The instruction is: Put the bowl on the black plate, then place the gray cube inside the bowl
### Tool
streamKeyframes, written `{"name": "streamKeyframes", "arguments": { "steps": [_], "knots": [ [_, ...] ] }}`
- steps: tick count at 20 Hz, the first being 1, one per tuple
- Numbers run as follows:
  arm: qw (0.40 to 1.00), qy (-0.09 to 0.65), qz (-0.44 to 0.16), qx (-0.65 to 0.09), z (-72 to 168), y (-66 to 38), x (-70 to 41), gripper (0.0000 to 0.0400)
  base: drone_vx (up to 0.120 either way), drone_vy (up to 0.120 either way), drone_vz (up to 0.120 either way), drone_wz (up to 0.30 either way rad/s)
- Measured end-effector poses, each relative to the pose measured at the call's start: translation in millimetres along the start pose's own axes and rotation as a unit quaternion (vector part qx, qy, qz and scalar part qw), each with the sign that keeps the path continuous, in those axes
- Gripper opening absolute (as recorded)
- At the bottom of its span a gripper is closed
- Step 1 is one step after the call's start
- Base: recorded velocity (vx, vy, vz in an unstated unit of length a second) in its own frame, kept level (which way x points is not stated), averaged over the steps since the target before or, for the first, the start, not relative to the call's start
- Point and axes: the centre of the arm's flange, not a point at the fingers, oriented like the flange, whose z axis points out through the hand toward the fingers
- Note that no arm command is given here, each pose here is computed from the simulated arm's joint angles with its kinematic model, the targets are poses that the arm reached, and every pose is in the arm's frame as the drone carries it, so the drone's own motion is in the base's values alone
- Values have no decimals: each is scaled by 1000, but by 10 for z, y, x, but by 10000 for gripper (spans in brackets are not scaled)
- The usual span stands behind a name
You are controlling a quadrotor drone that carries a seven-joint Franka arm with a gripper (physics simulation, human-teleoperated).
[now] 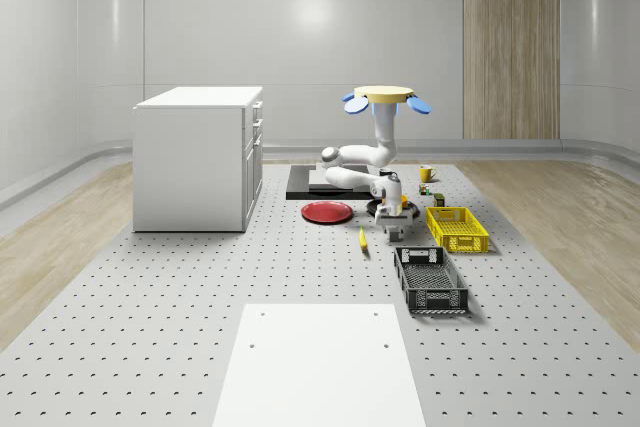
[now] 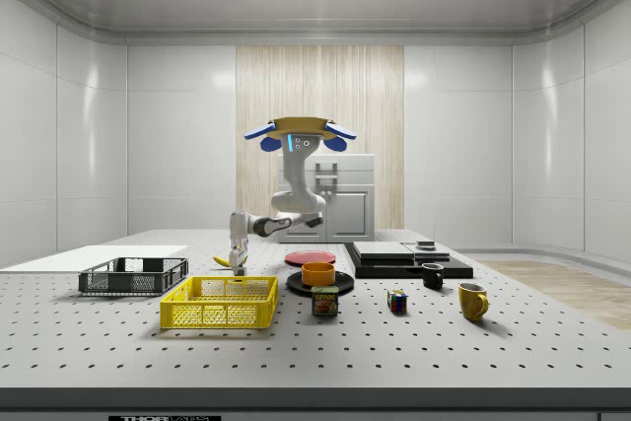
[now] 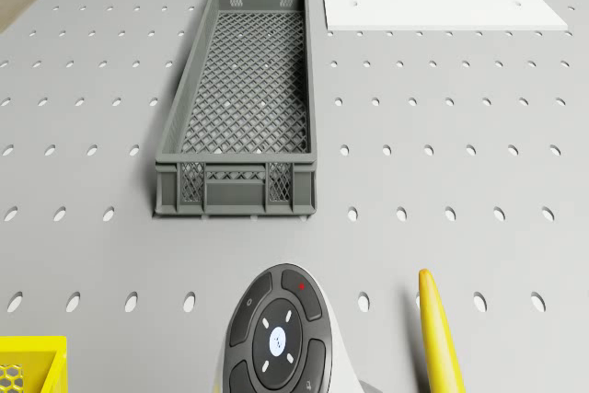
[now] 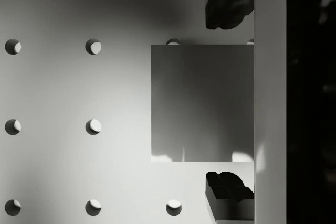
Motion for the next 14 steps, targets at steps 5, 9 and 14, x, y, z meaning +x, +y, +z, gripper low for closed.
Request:
{"name": "streamKeyframes", "arguments": {
  "steps": [5, 9, 14],
  "knots": [
    [1000, 0, 0, 0, 74, 28, 28, 400, 0, 0, 0, 0],
    [1000, 0, 0, 0, 139, 45, 28, 400, 0, 0, 0, 0],
    [1000, 0, 0, 0, 170, 69, -12, 400, 0, 0, 0, 0]
  ]
}}
